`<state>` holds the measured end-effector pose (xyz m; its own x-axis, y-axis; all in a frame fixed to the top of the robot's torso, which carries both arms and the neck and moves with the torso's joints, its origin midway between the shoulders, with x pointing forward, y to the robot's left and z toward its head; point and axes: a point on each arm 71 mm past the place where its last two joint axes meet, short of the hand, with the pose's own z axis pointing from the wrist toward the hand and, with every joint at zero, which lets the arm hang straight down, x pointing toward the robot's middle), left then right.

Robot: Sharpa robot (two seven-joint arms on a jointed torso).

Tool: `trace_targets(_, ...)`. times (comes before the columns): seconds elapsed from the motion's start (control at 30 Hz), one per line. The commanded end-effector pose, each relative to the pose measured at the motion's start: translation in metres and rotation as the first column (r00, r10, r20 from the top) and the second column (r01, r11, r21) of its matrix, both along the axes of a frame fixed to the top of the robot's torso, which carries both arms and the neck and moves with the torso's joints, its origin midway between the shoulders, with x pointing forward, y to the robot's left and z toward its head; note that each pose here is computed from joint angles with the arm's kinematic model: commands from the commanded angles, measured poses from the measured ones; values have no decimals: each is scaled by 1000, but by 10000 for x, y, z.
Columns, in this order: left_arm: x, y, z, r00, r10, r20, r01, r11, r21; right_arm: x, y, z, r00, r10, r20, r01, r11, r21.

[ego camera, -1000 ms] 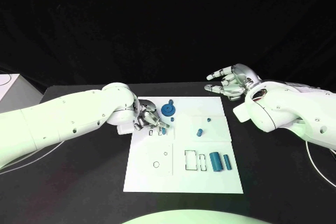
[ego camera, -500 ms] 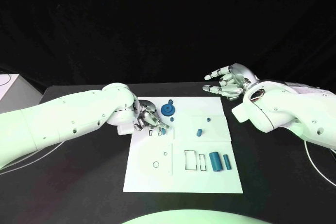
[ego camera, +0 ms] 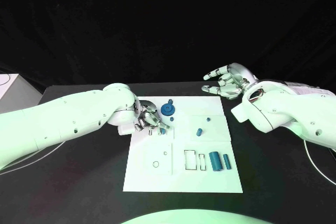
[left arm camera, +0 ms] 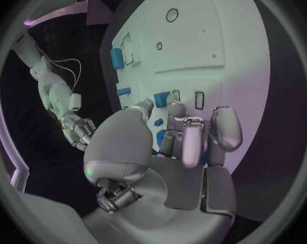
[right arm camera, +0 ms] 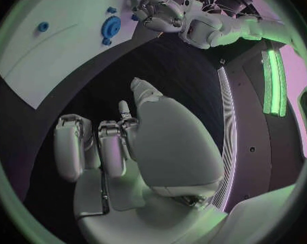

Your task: Assemble the parts on the task board

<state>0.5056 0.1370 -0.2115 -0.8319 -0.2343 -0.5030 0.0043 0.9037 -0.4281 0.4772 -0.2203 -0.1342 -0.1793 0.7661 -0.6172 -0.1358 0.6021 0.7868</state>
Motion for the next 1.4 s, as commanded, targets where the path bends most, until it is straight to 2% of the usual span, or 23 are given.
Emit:
trace_targets(0.03,-17,-21,-21,1000,-17,-17,17,1000,-4,-6,17,0,1000,15,7,-15,1000,-16)
trace_targets(0.97,-50,-30,-11,1000,-4,-24,3,999,-36,-6,26,-38,1000,22,-14,-22,1000,-20)
trace_targets(1.2,-91,18,12,999,22,-24,-24,998,-66,-7,15,-51,999,20,-25,-20,1000,-19)
trace_targets(1.4,-145,88,72,999,50,-18,-52,993,-102,5,-16,-61,999,11,-30,-12,1000,-19)
